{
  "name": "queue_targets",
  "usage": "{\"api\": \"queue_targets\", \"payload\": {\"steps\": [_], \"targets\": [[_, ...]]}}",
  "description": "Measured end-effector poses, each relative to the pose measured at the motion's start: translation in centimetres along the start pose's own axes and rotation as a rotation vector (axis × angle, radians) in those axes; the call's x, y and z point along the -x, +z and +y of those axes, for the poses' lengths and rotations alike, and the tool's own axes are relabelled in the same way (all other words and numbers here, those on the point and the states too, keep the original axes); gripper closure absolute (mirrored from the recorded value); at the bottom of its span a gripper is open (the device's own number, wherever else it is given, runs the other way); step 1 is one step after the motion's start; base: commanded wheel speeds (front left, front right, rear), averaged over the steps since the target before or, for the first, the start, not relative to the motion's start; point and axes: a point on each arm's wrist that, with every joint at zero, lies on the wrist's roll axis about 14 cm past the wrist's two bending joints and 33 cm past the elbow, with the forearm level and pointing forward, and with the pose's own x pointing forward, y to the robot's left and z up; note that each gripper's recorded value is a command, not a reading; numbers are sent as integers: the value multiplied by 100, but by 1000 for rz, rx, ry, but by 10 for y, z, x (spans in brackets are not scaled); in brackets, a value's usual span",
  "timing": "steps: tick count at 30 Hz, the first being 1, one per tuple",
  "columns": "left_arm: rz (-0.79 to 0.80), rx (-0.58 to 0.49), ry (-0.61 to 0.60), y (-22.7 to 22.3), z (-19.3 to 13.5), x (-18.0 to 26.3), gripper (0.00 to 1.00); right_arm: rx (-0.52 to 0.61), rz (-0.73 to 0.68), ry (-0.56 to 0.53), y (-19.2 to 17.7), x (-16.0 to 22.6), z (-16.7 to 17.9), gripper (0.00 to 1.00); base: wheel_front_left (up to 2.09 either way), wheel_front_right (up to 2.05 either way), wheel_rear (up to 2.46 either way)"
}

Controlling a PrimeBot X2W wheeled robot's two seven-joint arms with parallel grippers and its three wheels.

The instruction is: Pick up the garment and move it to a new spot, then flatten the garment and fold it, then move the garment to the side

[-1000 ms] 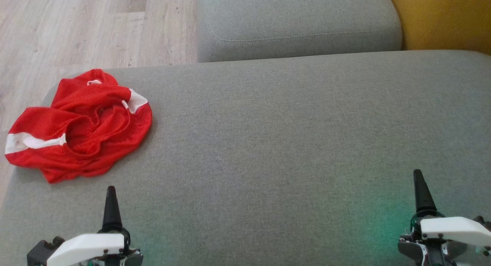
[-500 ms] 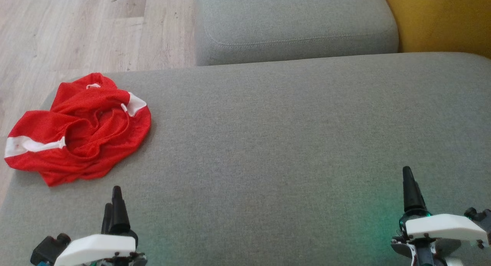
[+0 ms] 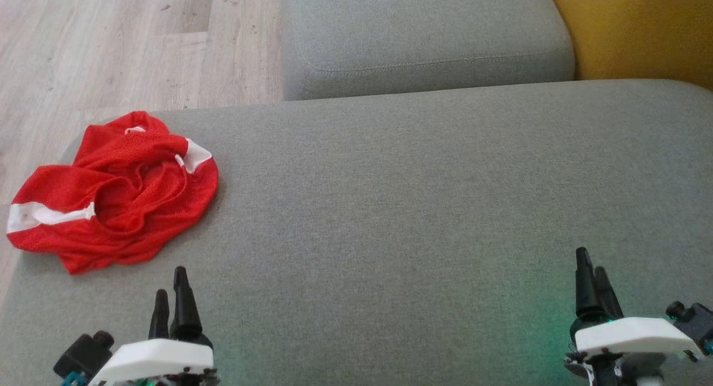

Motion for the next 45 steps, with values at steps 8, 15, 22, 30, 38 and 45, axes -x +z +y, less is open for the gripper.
{"api": "queue_targets", "payload": {"steps": [8,15,22,30,38,45], "targets": [[-1,-102,-10,-5,-4,5,0,105,-5,28,-2,2,7,0,0,0,0],[-9,-198,-48,-7,-14,7,0,209,-3,59,-5,3,15,0,0,0,0],[-24,-276,-71,-7,-20,9,0,316,-14,96,-5,4,25,0,0,0,0],[-29,-389,-86,-13,-22,12,0,418,-18,125,-10,11,30,0,0,0,0],[-30,-486,-84,-18,-21,17,0,507,-34,153,-10,16,35,0,0,0,0],[-43,-581,-57,-21,-16,21,0,592,-48,169,-11,24,36,0,0,0,0]]}}
